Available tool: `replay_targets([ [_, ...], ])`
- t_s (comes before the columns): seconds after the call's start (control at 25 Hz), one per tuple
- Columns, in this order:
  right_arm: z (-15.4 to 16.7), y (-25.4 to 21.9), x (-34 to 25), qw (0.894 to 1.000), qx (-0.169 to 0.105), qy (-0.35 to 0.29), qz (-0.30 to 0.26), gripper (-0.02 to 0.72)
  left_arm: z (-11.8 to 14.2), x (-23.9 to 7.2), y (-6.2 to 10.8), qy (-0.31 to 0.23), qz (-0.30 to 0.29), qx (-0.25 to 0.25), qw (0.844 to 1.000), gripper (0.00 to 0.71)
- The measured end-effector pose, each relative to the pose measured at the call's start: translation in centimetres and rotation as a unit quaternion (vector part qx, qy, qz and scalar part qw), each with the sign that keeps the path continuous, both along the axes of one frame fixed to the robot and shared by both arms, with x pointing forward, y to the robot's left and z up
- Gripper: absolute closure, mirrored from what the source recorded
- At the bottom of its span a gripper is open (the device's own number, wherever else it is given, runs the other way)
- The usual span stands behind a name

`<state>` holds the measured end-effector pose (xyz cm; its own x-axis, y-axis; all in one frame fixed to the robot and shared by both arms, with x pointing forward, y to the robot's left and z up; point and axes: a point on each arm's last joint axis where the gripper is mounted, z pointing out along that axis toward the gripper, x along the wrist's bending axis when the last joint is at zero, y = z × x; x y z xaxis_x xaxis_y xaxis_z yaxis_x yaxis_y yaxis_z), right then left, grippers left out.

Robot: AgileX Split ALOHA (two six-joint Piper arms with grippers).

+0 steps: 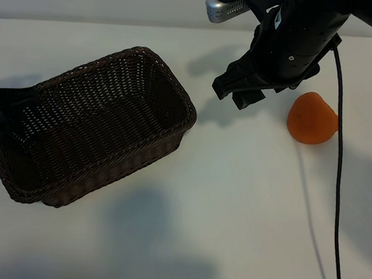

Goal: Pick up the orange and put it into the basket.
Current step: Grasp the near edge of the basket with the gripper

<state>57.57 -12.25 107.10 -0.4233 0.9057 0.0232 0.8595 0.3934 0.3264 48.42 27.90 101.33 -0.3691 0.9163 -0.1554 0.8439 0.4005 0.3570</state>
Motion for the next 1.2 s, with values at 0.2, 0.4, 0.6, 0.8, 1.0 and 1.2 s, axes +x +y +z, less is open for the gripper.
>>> replay_targets([
  [0.2,0.0,0.0,0.0,1.0,-0.002,0.001,0.0,0.133,0.2,-0.1,0.0,-0.004,0.007,-0.005,1.0,0.122],
  [0.4,0.0,0.0,0.0,1.0,-0.003,0.001,0.002,0.133,0.2,-0.1,0.0,-0.004,0.028,-0.014,0.999,0.122],
  [0.6,0.0,-0.1,-0.1,1.0,-0.004,0.003,0.003,0.133,0.1,-0.2,0.0,0.004,0.032,-0.012,0.999,0.122],
  [0.8,0.0,-0.1,-0.1,1.0,-0.008,0.004,0.003,0.133,-0.6,-0.7,0.2,0.014,0.04,-0.009,0.999,0.122],
  [1.0,-0.1,-0.2,-0.2,1.0,-0.011,0.009,0.004,0.133,-3.0,-1.8,0.3,0.02,0.054,-0.014,0.998,0.122],
  [1.2,-0.1,-0.2,-0.2,1.0,-0.012,0.011,0.004,0.133,-3.5,-1.3,0.2,-0.018,0.057,-0.026,0.998,0.122],
])
